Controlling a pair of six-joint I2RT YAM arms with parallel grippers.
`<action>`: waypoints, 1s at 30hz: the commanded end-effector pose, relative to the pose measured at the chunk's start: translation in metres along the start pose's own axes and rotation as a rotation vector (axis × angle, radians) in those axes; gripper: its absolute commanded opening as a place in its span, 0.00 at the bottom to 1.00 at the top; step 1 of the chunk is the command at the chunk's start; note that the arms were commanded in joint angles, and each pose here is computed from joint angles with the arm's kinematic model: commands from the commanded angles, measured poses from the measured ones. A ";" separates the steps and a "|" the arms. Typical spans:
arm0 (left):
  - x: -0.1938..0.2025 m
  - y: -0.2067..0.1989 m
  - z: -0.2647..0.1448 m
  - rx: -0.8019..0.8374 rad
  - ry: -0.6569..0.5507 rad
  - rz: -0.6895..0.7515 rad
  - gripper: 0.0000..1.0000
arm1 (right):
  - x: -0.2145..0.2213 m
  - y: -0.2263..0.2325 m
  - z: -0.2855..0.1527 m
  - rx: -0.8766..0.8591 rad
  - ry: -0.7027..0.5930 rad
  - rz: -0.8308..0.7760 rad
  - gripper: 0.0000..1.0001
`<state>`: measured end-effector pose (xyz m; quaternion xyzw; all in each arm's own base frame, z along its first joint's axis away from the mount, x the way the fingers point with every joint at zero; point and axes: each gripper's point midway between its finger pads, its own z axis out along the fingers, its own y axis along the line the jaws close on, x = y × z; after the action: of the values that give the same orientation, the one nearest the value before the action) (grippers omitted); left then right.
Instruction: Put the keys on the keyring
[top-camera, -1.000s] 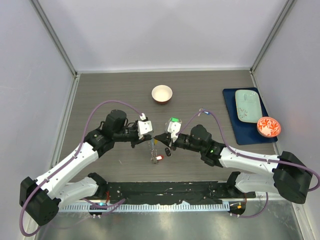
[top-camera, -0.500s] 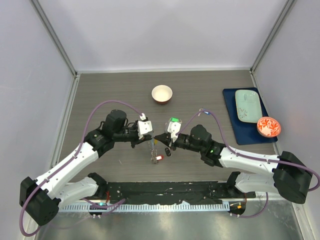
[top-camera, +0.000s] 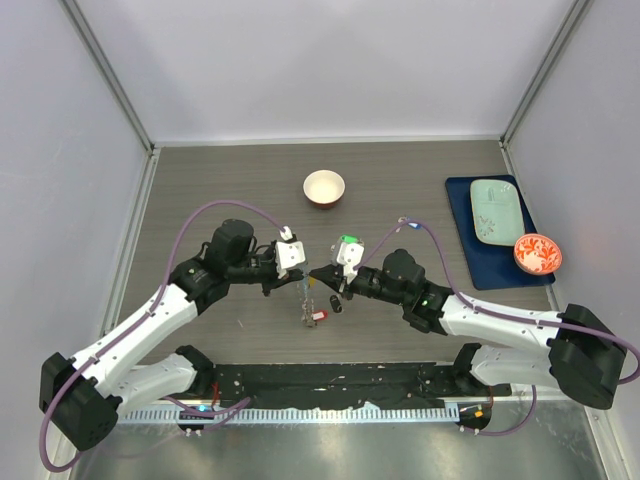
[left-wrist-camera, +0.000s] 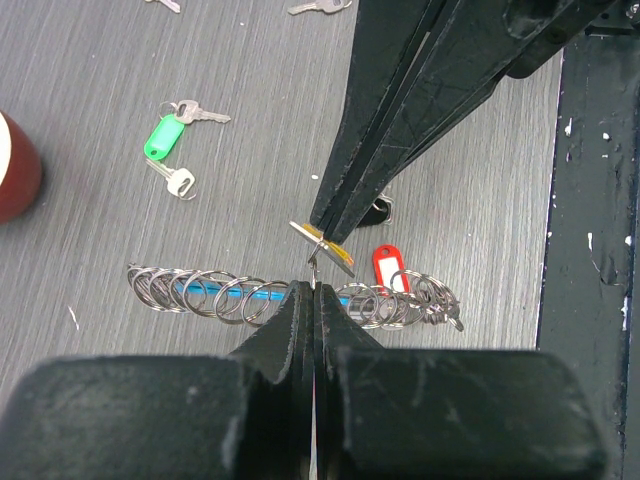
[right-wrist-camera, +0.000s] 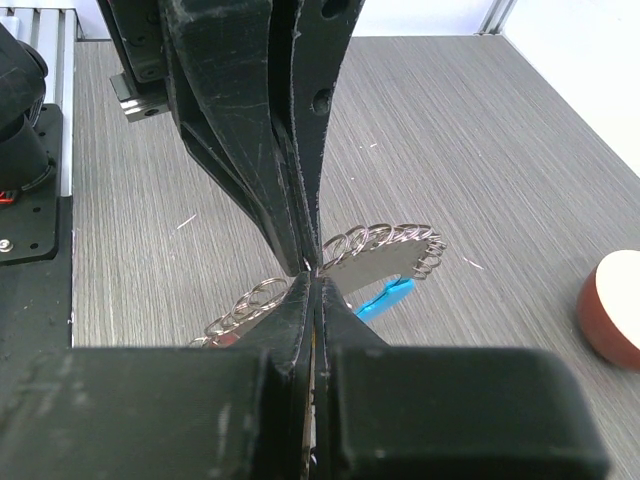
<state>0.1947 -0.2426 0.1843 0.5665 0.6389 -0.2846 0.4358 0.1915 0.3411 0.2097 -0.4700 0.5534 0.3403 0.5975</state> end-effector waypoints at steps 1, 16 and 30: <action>-0.031 0.009 -0.006 -0.025 -0.080 0.057 0.00 | -0.023 -0.009 0.003 0.032 -0.071 -0.012 0.01; -0.032 0.010 -0.007 -0.033 -0.080 0.056 0.00 | -0.023 -0.006 0.004 0.017 -0.067 -0.011 0.01; -0.030 0.012 -0.006 -0.040 -0.069 0.050 0.00 | -0.029 -0.006 0.000 0.019 -0.093 -0.015 0.01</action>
<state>0.1961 -0.2418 0.1839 0.5654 0.6411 -0.2806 0.4367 0.1925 0.3409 0.2086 -0.4689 0.5558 0.3383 0.5973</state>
